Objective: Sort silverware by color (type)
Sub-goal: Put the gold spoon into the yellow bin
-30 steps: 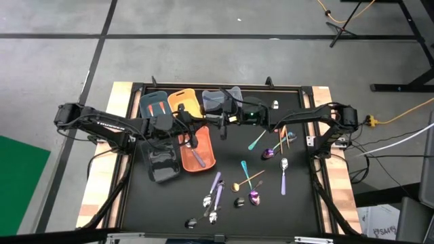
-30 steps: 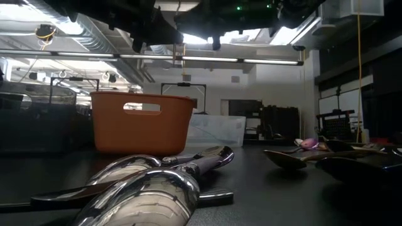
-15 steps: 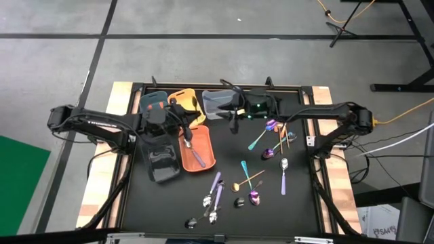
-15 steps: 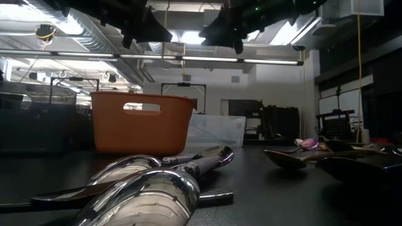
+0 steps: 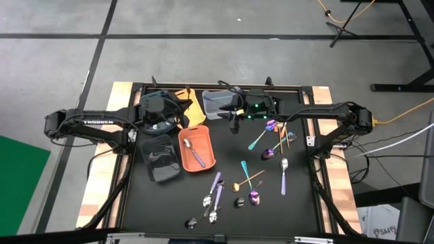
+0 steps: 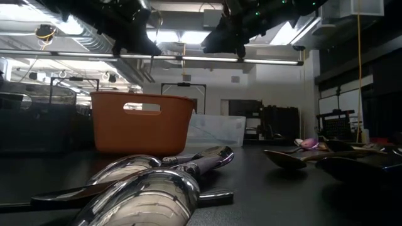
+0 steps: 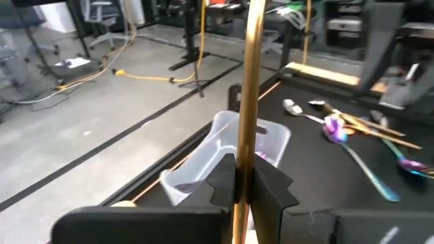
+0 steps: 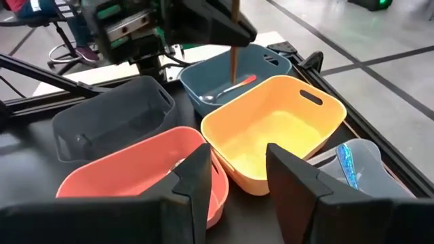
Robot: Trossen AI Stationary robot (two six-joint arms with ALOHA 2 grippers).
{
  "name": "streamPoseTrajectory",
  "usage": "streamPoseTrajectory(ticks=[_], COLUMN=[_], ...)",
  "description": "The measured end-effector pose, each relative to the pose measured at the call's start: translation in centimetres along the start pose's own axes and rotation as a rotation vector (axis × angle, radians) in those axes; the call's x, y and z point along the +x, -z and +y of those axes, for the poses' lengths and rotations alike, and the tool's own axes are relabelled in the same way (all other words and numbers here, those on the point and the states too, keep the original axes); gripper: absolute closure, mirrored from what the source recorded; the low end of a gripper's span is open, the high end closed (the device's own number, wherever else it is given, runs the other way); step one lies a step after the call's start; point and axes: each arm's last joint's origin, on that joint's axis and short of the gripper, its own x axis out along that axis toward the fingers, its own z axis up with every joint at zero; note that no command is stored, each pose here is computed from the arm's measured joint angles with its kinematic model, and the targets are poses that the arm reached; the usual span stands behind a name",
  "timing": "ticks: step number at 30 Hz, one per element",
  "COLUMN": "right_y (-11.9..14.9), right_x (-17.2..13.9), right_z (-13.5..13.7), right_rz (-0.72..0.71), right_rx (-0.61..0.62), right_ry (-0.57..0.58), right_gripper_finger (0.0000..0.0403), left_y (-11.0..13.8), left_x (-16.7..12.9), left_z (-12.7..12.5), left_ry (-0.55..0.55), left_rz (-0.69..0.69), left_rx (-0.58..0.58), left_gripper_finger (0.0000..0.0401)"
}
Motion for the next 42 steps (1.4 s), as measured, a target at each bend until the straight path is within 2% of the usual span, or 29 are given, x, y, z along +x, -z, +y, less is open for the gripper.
streamPoseTrajectory(ticks=[12,18,24,27,42], right_y=[0.5,0.5,0.5,0.5,0.5], right_x=[0.2,0.2,0.2,0.2,0.2], right_z=[-0.1,-0.1,-0.1,-0.1,0.0], right_rz=[0.044,0.043,0.042,0.041,0.042], right_rx=[0.003,0.003,0.003,0.003,0.003], right_ry=[0.005,0.004,0.004,0.004,0.004], right_gripper_finger=[0.0275,0.0275,0.0275,0.0275,0.0275], left_y=[1.4,2.1,2.3,2.8,7.1], left_x=[0.7,1.0,1.6,2.2,6.9], left_z=[2.1,3.2,3.9,4.1,4.7], left_ry=[-0.086,-0.144,-0.147,-0.172,-0.142], left_rz=[0.156,0.223,0.248,0.273,0.493], left_rx=[-0.017,-0.074,-0.12,-0.171,-0.208], left_gripper_finger=[0.038,0.038,0.038,0.038,0.038])
